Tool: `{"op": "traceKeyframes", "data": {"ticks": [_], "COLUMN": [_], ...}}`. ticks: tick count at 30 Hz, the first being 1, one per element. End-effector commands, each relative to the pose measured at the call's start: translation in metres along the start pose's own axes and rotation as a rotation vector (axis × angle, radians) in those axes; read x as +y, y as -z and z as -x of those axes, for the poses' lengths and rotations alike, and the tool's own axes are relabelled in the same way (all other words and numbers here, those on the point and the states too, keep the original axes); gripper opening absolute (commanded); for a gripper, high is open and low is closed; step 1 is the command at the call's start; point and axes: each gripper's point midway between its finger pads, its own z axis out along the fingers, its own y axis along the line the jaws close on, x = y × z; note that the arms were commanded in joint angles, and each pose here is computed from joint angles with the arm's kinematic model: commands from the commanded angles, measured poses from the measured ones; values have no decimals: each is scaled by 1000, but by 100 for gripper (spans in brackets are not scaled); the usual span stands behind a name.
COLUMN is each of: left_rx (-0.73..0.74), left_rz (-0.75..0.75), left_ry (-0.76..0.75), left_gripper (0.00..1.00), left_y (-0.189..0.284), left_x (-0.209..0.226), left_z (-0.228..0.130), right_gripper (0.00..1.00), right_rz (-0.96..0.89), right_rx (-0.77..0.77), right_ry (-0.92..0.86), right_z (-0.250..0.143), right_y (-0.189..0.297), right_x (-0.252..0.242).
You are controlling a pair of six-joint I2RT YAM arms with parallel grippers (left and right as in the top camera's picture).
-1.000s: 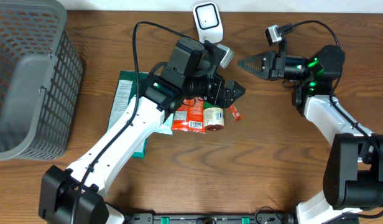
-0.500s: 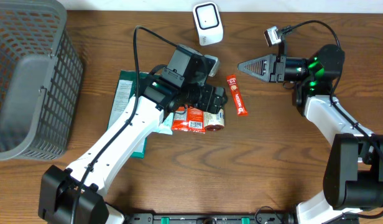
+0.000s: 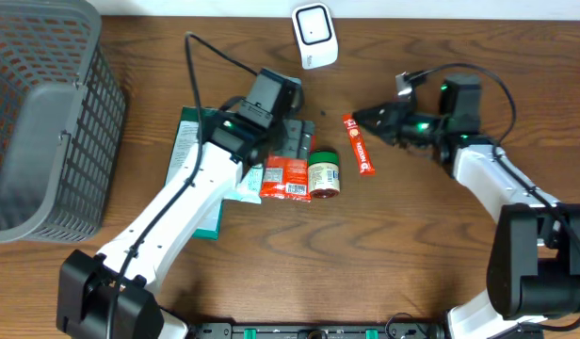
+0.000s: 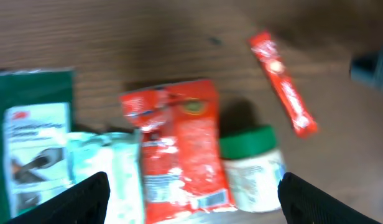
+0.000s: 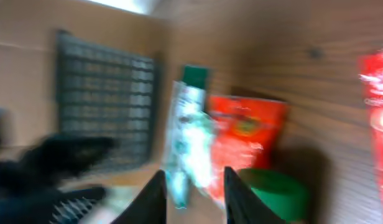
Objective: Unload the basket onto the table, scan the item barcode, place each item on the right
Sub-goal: 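Retract the left arm and lower the red stick onto the table with the right gripper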
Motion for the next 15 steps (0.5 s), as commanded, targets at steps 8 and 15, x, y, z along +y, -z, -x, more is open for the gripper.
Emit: {"op": "traceKeyframes", "data": {"ticks": [8, 15], "left_rx": [30, 69], "left_rz": [165, 194], "left_ry": [230, 262], "left_gripper": [87, 87], "left_y": [4, 7], "left_x": [82, 98], "left_z": [-1, -11], "right_gripper": [40, 48], "right_rz": [-488, -680], "right_rx": [-34, -29], "right_ry": [316, 378], "right_z": [-5, -8], "right_y": [-10, -3], "right_x": [-59, -79]}}
